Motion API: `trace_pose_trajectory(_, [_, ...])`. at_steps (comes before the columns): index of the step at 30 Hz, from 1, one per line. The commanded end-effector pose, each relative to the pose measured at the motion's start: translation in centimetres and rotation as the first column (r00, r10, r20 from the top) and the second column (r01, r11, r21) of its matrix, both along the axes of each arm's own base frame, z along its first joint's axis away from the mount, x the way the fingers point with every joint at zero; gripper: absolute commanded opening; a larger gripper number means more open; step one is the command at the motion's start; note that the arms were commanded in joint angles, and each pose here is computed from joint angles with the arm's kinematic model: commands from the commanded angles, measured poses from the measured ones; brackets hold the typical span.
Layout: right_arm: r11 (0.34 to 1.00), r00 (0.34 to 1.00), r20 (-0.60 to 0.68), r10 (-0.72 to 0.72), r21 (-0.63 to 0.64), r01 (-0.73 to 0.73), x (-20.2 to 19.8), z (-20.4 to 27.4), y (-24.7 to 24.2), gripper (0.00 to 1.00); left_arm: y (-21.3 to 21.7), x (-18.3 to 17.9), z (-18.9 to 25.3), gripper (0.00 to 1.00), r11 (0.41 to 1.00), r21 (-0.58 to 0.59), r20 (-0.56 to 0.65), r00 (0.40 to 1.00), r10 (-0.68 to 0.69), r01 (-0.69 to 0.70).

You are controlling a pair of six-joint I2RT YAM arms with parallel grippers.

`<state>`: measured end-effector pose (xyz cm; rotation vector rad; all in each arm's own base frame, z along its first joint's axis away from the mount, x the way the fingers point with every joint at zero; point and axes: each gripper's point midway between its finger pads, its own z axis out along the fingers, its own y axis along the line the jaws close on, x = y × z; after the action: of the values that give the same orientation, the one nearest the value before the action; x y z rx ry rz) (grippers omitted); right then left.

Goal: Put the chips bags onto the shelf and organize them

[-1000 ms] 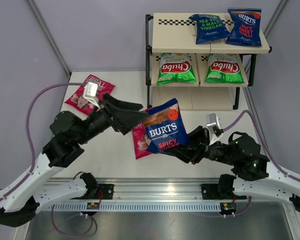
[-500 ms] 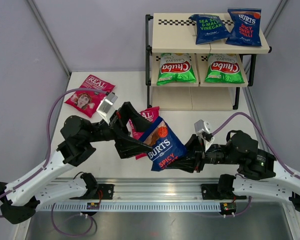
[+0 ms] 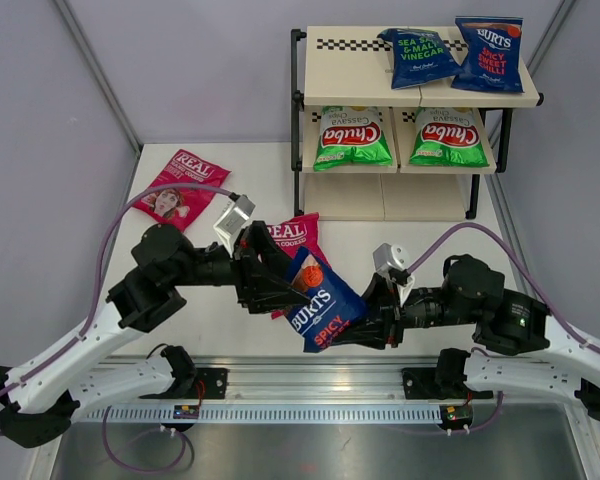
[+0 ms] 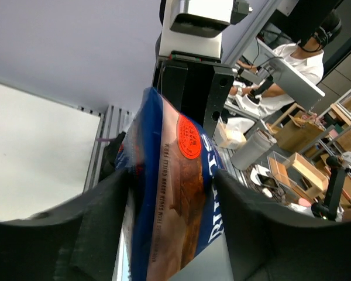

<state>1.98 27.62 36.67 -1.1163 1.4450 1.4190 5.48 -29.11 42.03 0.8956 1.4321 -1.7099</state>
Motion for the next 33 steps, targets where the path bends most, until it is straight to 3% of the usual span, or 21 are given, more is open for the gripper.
trace_pose_trajectory(1, [1.0, 0.999, 0.039, -0.01, 0.002, 0.01, 0.3, 1.1, -0.2, 0.11, 0.8, -1.9, 1.2, 0.53, 0.996, -0.003, 0.079, 0.993, -0.088, 0.088])
trace_pose_trajectory(4, [0.997, 0.997, 0.024, -0.07, -0.013, 0.07, 1.1, 0.8, -0.5, 0.12, 1.2, -2.0, 1.3, 0.34, 0.997, 0.005, 0.101, 0.992, -0.076, 0.076])
trace_pose_trajectory(15, [0.99, 0.99, -0.01, -0.141, 0.001, 0.141, 1.8, 0.1, -1.5, 0.29, 1.5, -1.4, 1.7, 0.0, 0.998, 0.051, 0.136, 0.99, -0.035, 0.028])
trace_pose_trajectory(18, [0.991, 0.99, -0.027, -0.136, 0.008, 0.136, 1.7, -0.3, -1.2, 0.32, 1.6, -1.3, 2.4, 0.0, 1.0, 0.024, 0.143, 0.99, -0.014, 0.011])
trace_pose_trajectory(20, [0.987, 0.986, -0.05, -0.16, 0.012, 0.161, 2.1, -0.7, -1.0, 0.49, 1.9, -1.1, 3.2, 0.0, 1.0, -0.017, 0.144, 0.989, 0.02, -0.018])
trace_pose_trajectory(22, [0.973, 0.97, -0.076, -0.23, 0.012, 0.231, 3.3, -1.2, -1.1, 0.71, 2.3, -1.0, 4.1, 0.0, 0.998, -0.052, 0.14, 0.989, 0.053, -0.046])
trace_pose_trajectory(23, [0.966, 0.963, -0.087, -0.256, 0.019, 0.258, 3.6, -1.2, -1.3, 0.86, 2.5, -0.9, 4.4, 0.0, 0.996, -0.066, 0.138, 0.988, 0.068, -0.059])
trace_pose_trajectory(25, [0.949, 0.944, -0.114, -0.308, 0.034, 0.314, 4.4, -1.5, -1.8, 0.97, 2.8, -0.6, 5.4, 0.0, 0.99, -0.103, 0.125, 0.987, 0.105, -0.093])
trace_pose_trajectory(29, [0.937, 0.939, -0.185, -0.29, 0.147, 0.318, 3.9, -0.3, -2.6, 0.99, 3.6, -0.4, 7.4, 0.0, 0.972, -0.191, 0.091, 0.984, 0.153, -0.133])
trace_pose_trajectory(32, [0.917, 0.947, -0.229, -0.226, 0.279, 0.287, 3.2, 1.1, -2.6, 0.99, 3.6, -0.5, 8.5, 0.0, 0.961, -0.249, 0.043, 0.99, 0.138, -0.123])
trace_pose_trajectory(33, [0.879, 0.947, -0.251, -0.2, 0.381, 0.287, 3.2, 3.3, -2.9, 1.0, 3.6, -0.4, 8.6, 0.0, 0.958, -0.26, 0.006, 0.992, 0.129, -0.123])
